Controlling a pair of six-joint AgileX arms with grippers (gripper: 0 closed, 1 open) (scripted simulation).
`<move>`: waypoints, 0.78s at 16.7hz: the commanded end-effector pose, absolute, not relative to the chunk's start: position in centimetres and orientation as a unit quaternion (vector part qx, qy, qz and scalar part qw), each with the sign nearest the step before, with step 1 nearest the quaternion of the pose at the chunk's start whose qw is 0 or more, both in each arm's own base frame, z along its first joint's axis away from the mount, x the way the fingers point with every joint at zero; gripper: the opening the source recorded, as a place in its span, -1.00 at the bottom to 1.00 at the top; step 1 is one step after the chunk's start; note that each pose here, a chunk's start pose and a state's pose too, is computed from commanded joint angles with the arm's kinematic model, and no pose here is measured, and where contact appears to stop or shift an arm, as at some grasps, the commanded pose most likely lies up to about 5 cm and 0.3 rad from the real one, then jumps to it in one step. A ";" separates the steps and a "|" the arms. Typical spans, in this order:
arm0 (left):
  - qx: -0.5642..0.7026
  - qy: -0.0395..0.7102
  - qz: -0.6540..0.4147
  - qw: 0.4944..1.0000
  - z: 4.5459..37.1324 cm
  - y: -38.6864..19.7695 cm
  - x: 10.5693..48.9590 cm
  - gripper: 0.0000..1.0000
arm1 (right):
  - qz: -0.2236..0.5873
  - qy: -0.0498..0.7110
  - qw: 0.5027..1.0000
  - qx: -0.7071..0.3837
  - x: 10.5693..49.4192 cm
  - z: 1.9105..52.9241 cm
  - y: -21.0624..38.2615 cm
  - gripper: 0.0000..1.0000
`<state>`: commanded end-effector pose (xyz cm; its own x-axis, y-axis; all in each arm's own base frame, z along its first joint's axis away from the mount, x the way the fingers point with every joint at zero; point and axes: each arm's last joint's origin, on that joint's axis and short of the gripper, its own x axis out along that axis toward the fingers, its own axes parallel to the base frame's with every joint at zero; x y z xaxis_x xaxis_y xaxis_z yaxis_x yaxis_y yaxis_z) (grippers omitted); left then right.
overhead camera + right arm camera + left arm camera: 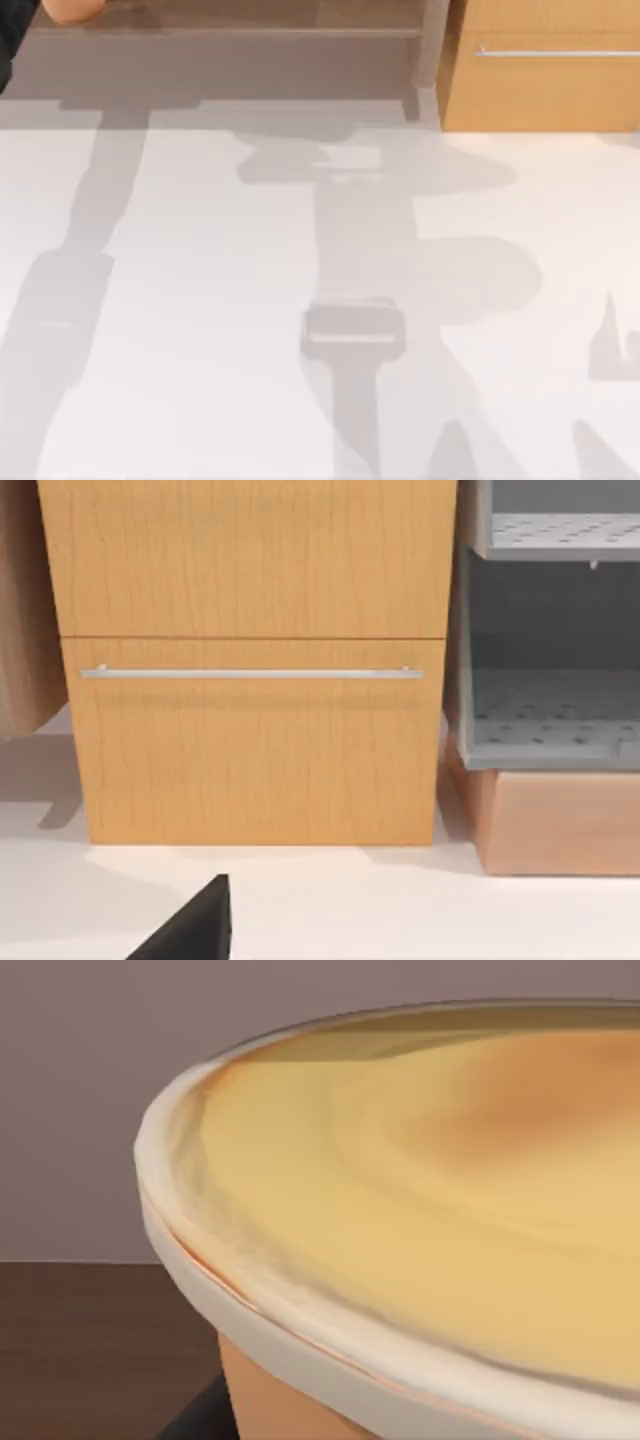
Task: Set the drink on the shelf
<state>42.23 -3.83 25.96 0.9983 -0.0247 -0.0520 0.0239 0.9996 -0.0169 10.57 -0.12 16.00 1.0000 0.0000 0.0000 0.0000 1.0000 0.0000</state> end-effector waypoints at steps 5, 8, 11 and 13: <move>-0.004 0.047 -0.007 0.999 28.0 -7.4 41.9 -1.00 | 0.000 0.000 1.000 0.000 10.6 16.0 -0.1 1.00; -0.004 0.047 -0.006 0.999 28.3 -7.5 41.9 -1.00 | 0.000 0.000 1.000 0.000 10.6 16.0 -0.1 1.00; -0.003 0.050 -0.005 0.999 28.0 -7.3 42.0 -1.00 | 0.000 0.000 1.000 0.000 10.6 16.0 -0.1 1.00; -0.003 0.047 -0.005 0.999 27.8 -7.4 42.4 -1.00 | 0.000 0.000 1.000 0.000 10.6 16.0 -0.1 1.00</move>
